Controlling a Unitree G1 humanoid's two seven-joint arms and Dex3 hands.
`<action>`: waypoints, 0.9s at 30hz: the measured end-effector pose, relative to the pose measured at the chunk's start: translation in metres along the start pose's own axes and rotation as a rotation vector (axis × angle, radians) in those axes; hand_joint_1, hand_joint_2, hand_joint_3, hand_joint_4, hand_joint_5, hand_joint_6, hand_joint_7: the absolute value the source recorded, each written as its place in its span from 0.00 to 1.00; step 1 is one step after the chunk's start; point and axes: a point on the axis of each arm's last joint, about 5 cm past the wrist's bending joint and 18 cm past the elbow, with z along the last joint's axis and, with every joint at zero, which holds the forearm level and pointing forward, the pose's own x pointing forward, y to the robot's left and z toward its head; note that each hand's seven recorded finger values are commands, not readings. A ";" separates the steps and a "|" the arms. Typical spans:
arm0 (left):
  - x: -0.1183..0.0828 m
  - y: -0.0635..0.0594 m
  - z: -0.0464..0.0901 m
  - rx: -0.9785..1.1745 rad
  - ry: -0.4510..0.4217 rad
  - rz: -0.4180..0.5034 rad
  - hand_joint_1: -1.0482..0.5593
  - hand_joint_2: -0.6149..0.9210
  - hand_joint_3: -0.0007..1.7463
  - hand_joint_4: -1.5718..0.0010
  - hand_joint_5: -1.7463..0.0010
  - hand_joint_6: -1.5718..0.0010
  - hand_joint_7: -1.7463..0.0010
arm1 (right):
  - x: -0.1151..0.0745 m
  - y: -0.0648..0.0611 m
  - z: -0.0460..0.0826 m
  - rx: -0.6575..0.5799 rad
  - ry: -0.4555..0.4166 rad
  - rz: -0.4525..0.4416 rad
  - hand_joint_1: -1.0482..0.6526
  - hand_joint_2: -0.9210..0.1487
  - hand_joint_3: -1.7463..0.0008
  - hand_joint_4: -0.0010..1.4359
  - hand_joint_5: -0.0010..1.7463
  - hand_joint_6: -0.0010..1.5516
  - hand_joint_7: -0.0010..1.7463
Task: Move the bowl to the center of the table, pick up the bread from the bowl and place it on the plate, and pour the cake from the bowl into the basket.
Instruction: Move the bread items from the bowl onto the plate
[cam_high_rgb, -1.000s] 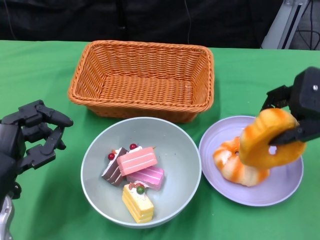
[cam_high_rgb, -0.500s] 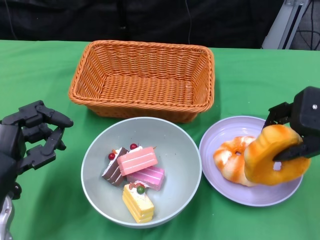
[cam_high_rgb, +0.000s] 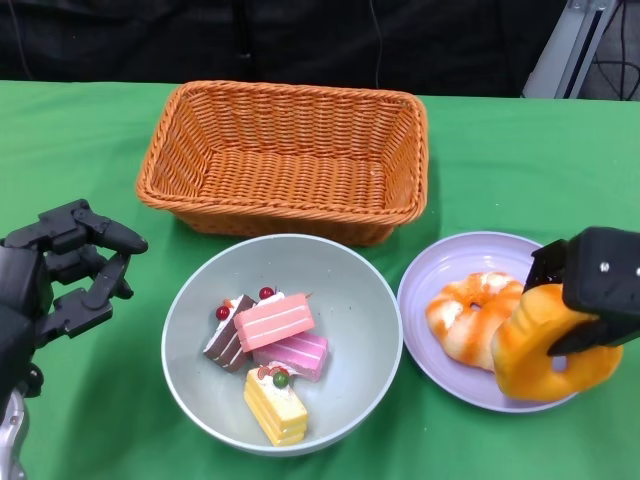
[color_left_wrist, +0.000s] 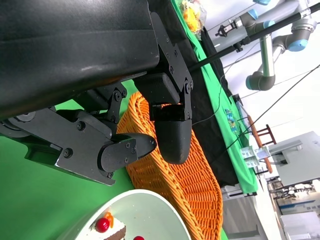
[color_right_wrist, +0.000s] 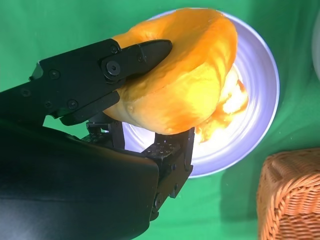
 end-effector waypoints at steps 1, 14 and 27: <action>0.000 0.000 0.000 0.000 0.000 0.000 0.60 0.87 0.43 0.49 0.15 0.47 0.36 | 0.001 0.002 -0.001 -0.015 -0.006 -0.002 0.48 0.00 0.92 0.42 0.93 0.50 0.57; 0.000 0.002 0.000 -0.001 -0.002 0.010 0.60 0.88 0.42 0.49 0.14 0.47 0.37 | 0.006 0.021 -0.007 -0.082 -0.033 -0.101 0.49 0.00 0.93 0.43 0.86 0.49 0.58; 0.000 0.002 0.001 0.000 -0.007 0.010 0.60 0.87 0.43 0.49 0.14 0.47 0.37 | 0.009 0.029 0.000 -0.137 -0.001 -0.152 0.46 0.00 0.98 0.50 0.66 0.58 0.14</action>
